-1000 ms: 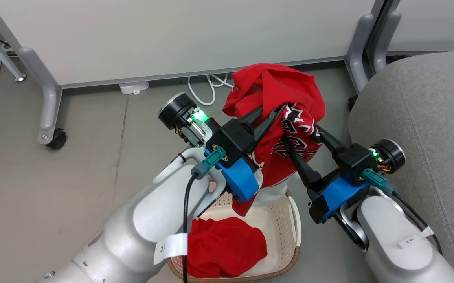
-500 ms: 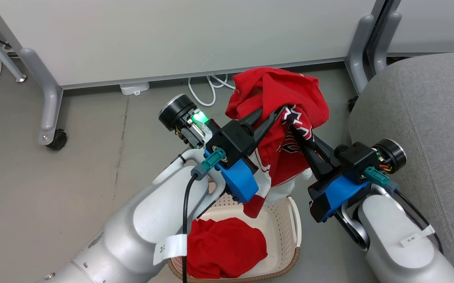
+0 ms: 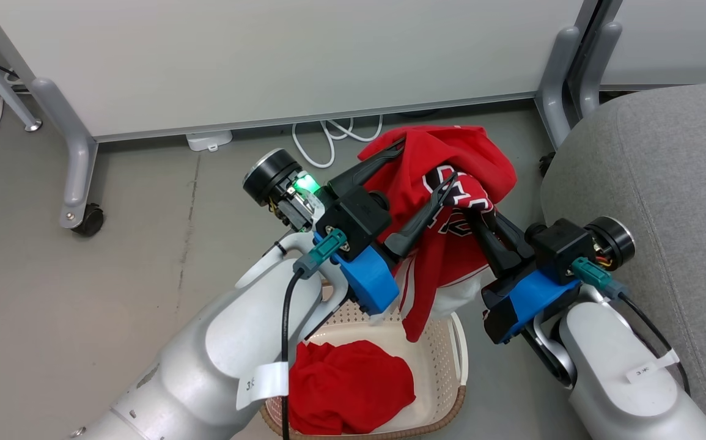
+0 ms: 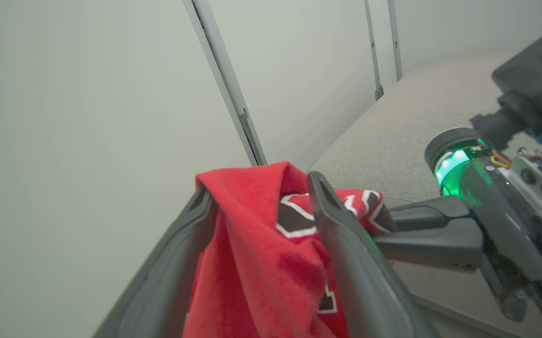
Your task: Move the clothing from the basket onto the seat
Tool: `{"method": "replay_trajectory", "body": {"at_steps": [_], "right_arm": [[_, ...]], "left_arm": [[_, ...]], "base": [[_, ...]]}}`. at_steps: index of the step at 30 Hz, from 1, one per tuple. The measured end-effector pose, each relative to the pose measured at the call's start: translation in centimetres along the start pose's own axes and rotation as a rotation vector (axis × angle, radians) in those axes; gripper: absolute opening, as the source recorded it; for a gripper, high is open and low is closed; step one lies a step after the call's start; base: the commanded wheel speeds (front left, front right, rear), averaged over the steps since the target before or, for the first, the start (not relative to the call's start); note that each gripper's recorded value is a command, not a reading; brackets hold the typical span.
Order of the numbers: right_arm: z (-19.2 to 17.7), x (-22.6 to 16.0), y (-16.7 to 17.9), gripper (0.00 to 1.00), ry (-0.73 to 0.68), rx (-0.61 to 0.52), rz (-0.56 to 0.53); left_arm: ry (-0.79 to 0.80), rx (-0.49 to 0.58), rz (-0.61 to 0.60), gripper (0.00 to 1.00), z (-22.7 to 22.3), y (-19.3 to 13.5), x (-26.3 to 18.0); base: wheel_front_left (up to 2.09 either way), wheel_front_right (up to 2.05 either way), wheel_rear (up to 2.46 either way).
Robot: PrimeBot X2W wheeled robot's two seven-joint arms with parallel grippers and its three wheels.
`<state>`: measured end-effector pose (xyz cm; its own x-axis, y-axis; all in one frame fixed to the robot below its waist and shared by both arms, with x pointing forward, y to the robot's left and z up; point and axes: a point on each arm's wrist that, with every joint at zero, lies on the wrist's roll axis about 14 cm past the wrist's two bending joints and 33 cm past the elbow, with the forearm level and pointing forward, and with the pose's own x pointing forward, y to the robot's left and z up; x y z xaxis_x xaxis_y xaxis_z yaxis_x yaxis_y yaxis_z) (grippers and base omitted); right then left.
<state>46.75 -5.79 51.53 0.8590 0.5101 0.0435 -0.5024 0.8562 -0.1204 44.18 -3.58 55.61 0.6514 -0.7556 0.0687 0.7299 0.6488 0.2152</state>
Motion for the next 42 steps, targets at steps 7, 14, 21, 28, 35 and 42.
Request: {"method": "replay_trajectory", "body": {"at_steps": [7, 14, 21, 28, 35, 42], "right_arm": [[-0.1, -0.1, -0.3, 0.0, 0.0, 0.011, -0.015], [-0.1, -0.5, -2.2, 0.0, -0.012, 0.047, -0.085], [-0.7, -1.7, -5.3, 0.0, -0.012, 0.081, -0.196], [-1.6, -4.1, -8.4, 0.0, 0.004, 0.098, -0.317], [-2.2, -7.0, -11.8, 0.0, 0.017, 0.093, -0.441], [-2.8, -10.5, -14.6, 0.0, 0.033, 0.091, -0.565]], "left_arm": [[0.0, -0.002, -0.001, 1.0, -0.1, 0.0, 0.0], [0.01, -0.013, -0.011, 1.0, -0.9, -0.2, 0.4], [0.019, -0.039, -0.053, 1.0, -2.0, -1.3, 1.5], [0.022, -0.074, -0.114, 1.0, -3.1, -3.2, 2.8], [0.016, -0.111, -0.199, 1.0, -3.8, -6.1, 4.3], [0.01, -0.134, -0.283, 1.0, -4.4, -8.8, 5.5]], "base": [[0.0, 0.0, 0.0], [0.0, 0.0, 0.0], [0.0, 0.0, 0.0], [0.0, 0.0, 0.0], [0.0, 0.0, 0.0], [0.0, 0.0, 0.0]]}}
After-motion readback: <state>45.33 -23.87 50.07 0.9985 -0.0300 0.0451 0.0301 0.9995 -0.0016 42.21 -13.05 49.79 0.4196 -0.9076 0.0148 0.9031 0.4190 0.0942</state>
